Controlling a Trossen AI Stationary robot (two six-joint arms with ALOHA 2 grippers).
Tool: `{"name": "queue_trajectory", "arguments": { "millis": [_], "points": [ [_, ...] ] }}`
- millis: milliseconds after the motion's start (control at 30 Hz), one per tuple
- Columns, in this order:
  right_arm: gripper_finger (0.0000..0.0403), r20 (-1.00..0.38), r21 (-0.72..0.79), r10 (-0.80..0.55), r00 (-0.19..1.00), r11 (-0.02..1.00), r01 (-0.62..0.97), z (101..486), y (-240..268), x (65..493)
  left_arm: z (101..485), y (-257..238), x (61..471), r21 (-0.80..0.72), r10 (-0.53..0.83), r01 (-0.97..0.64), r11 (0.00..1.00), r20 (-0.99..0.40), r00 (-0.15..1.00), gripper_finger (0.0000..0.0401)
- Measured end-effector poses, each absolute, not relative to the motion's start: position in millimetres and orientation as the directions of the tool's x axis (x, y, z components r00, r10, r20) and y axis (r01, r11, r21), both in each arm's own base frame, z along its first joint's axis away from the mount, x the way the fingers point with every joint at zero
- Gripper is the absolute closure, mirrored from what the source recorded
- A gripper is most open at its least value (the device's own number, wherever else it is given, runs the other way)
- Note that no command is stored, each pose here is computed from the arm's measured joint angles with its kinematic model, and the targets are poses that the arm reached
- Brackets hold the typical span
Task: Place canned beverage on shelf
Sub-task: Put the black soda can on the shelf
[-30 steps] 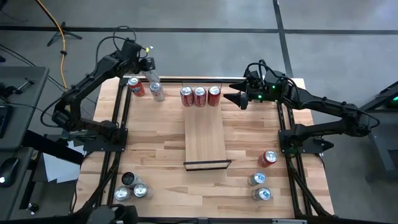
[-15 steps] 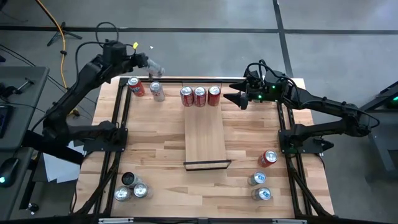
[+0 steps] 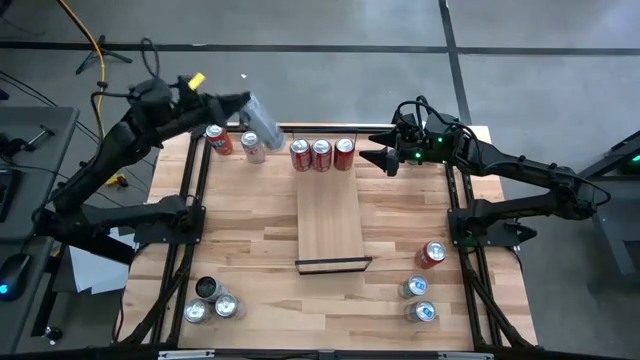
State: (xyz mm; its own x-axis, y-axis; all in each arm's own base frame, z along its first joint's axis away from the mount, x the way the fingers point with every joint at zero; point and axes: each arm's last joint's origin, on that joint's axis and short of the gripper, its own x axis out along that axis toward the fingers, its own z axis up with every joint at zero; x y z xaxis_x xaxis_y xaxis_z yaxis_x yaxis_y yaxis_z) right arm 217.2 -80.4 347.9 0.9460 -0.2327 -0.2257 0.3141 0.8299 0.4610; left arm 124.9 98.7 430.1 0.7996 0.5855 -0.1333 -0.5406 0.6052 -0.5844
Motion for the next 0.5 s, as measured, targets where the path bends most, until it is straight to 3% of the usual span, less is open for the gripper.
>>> {"name": "queue_trajectory", "arguments": {
  "millis": [133,300,500],
  "points": [
    [0.0009,-0.226,0.461,-0.235,0.945,0.829,0.316,347.9,-80.8,217.1,421.9,87.3,148.3,-0.558,0.5,-0.515,0.65,-0.197,0.844,0.024],
    [0.0009,-0.226,0.458,-0.252,0.941,0.825,0.331,347.9,-81.5,216.8,402.2,79.3,195.1,-0.423,0.482,-0.567,0.707,-0.297,0.824,0.024],
    [0.0009,-0.226,0.458,-0.252,0.941,0.825,0.331,347.9,-81.5,216.8,377.8,55.0,247.3,-0.31,0.405,-0.52,0.796,-0.364,0.838,0.0241]
  ]
}}
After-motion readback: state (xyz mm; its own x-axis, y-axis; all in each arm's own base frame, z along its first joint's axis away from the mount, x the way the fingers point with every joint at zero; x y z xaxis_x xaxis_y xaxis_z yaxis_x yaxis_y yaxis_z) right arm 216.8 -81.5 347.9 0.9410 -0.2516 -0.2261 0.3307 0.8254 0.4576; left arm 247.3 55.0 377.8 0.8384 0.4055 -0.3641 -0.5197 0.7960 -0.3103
